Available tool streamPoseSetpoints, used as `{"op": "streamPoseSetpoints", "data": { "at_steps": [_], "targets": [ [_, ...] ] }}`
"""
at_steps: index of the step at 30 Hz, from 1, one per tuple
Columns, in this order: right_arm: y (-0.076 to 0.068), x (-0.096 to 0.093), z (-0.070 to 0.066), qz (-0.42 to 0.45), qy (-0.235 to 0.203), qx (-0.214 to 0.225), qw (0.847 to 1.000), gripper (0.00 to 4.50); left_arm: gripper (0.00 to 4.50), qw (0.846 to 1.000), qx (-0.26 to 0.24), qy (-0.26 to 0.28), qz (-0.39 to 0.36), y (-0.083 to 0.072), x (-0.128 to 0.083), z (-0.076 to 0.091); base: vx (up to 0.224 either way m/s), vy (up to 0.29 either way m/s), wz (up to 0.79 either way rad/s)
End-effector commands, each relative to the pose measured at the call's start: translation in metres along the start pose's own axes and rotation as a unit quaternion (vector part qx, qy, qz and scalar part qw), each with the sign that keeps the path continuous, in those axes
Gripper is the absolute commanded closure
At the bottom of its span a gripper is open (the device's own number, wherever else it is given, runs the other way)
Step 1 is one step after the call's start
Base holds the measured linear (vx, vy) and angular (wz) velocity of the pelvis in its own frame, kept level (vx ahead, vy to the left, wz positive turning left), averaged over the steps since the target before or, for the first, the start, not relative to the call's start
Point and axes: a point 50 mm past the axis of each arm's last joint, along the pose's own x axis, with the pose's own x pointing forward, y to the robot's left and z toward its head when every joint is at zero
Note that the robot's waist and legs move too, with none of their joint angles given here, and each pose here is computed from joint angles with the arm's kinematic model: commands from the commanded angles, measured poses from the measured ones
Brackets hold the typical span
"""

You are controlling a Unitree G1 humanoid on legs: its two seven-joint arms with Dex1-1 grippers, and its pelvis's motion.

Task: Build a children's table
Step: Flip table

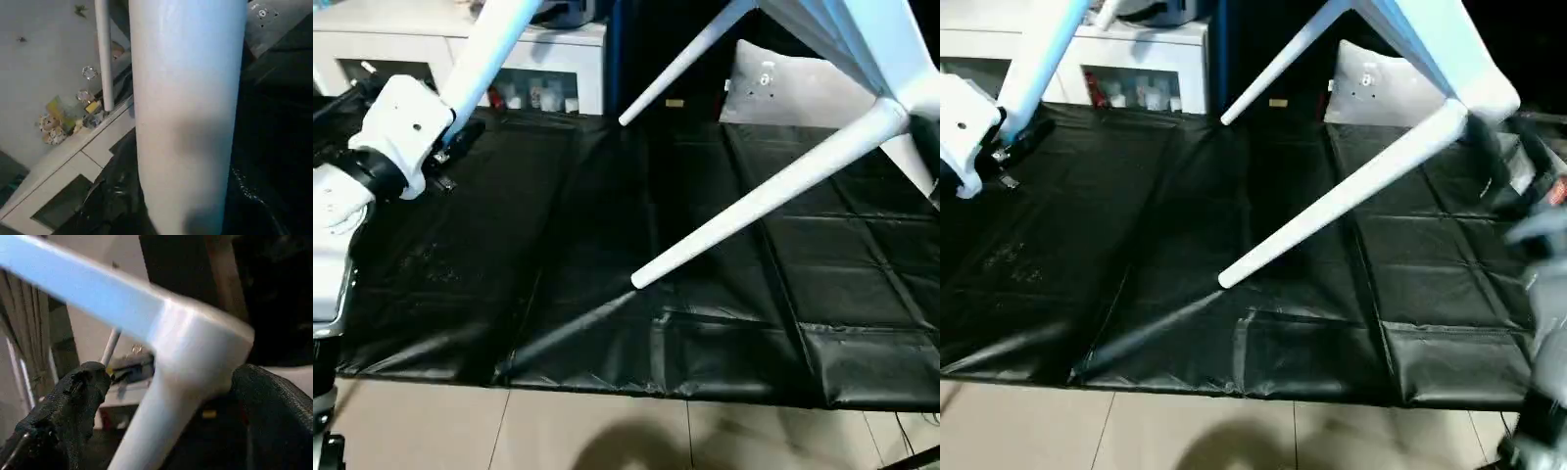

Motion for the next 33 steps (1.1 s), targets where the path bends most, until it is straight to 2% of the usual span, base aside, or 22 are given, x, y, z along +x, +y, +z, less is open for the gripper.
{"op": "streamPoseSetpoints", "data": {
  "at_steps": [1, 3, 4, 7, 9, 10, 11, 12, 13, 15, 16, 17, 19, 20, 21, 22, 24, 25, 29, 31, 33],
  "targets": [
    [0.007, -0.001, -0.005, 0.016, 0.017, 0.011, 1.0, 0.0, 3.07, 0.996, -0.013, 0.068, -0.055, -0.022, 0.0, -0.031, 0.0, 0.0, 0.0],
    [0.007, -0.003, -0.008, 0.013, 0.02, 0.016, 1.0, 0.0, 3.07, 0.996, -0.015, 0.069, -0.055, -0.022, -0.001, -0.032, 0.0, 0.0, 0.0],
    [0.008, -0.003, -0.016, 0.013, 0.03, 0.031, 0.999, 0.0, 3.07, 0.996, -0.016, 0.07, -0.054, -0.022, -0.002, -0.034, 0.0, 0.0, 0.0],
    [0.009, 0.002, -0.03, 0.015, 0.046, 0.052, 0.997, 0.0, 3.07, 0.996, -0.016, 0.068, -0.057, -0.022, -0.003, -0.035, 0.0, 0.0, 0.0],
    [0.009, 0.003, -0.032, 0.017, 0.05, 0.054, 0.997, 0.0, 3.07, 0.996, -0.015, 0.068, -0.058, -0.022, -0.003, -0.035, 0.0, 0.0, 0.0],
    [0.013, 0.013, -0.048, 0.032, 0.07, 0.059, 0.995, 0.0, 3.07, 0.996, -0.017, 0.064, -0.061, -0.022, -0.003, -0.036, 0.0, 0.0, 0.0],
    [0.018, 0.02, -0.058, 0.047, 0.08, 0.067, 0.993, 0.0, 3.07, 0.996, -0.018, 0.062, -0.062, -0.023, -0.002, -0.037, 0.0, 0.0, 0.0],
    [0.02, 0.023, -0.062, 0.054, 0.083, 0.071, 0.993, 0.0, 3.07, 0.996, -0.019, 0.061, -0.063, -0.023, -0.002, -0.037, 0.0, 0.0, 0.0],
    [0.027, 0.035, -0.077, 0.075, 0.1, 0.08, 0.989, 0.0, 3.07, 0.996, -0.017, 0.059, -0.065, -0.023, -0.001, -0.037, 0.0, 0.0, 0.0],
    [0.029, 0.039, -0.082, 0.081, 0.106, 0.08, 0.988, 0.0, 3.07, 0.996, -0.017, 0.058, -0.066, -0.023, 0.0, -0.038, 0.0, 0.0, 0.0],
    [0.031, 0.046, -0.092, 0.086, 0.124, 0.071, 0.986, 0.0, 3.07, 0.996, -0.018, 0.057, -0.067, -0.023, 0.001, -0.038, 0.0, 0.0, 0.0],
    [0.031, 0.046, -0.092, 0.086, 0.124, 0.071, 0.986, 0.0, 3.07, 0.996, -0.018, 0.057, -0.067, -0.023, 0.001, -0.038, 0.0, 0.0, 0.0],
    [0.038, 0.062, -0.107, 0.104, 0.146, 0.052, 0.982, 0.0, 3.07, 0.996, -0.019, 0.051, -0.07, -0.024, 0.004, -0.04, 0.0, 0.0, 0.0],
    [0.039, 0.062, -0.107, 0.106, 0.146, 0.052, 0.982, 0.0, 3.07, 0.996, -0.019, 0.051, -0.07, -0.025, 0.004, -0.04, 0.0, 0.0, 0.0],
    [0.047, 0.07, -0.107, 0.132, 0.143, 0.051, 0.979, 0.0, 3.07, 0.996, -0.023, 0.048, -0.073, -0.026, 0.006, -0.041, 0.0, 0.0, 0.0],
    [0.055, 0.074, -0.101, 0.161, 0.135, 0.059, 0.976, 0.0, 3.07, 0.996, -0.033, 0.049, -0.072, -0.028, 0.007, -0.044, 0.0, 0.0, 0.0],
    [0.06, 0.075, -0.096, 0.181, 0.128, 0.065, 0.973, 0.0, 3.07, 0.995, -0.041, 0.049, -0.071, -0.03, 0.007, -0.047, 0.0, 0.0, 0.0],
    [0.069, 0.073, -0.084, 0.217, 0.116, 0.077, 0.966, 0.0, 3.07, 0.994, -0.06, 0.05, -0.073, -0.036, 0.008, -0.053, 0.0, 0.0, 0.0],
    [0.078, 0.066, -0.068, 0.259, 0.109, 0.069, 0.957, 0.0, 3.07, 0.992, -0.086, 0.054, -0.079, -0.048, 0.005, -0.063, 0.0, 0.0, 0.0],
    [0.089, 0.058, -0.053, 0.288, 0.107, 0.053, 0.95, 0.0, 3.07, 0.989, -0.102, 0.064, -0.085, -0.059, -0.004, -0.07, 0.059, 0.013, 0.01],
    [0.095, 0.056, -0.05, 0.297, 0.107, 0.051, 0.947, 0.0, 3.07, 0.988, -0.111, 0.067, -0.083, -0.061, -0.008, -0.072, 0.0, 0.0, 0.0]
  ]
}}
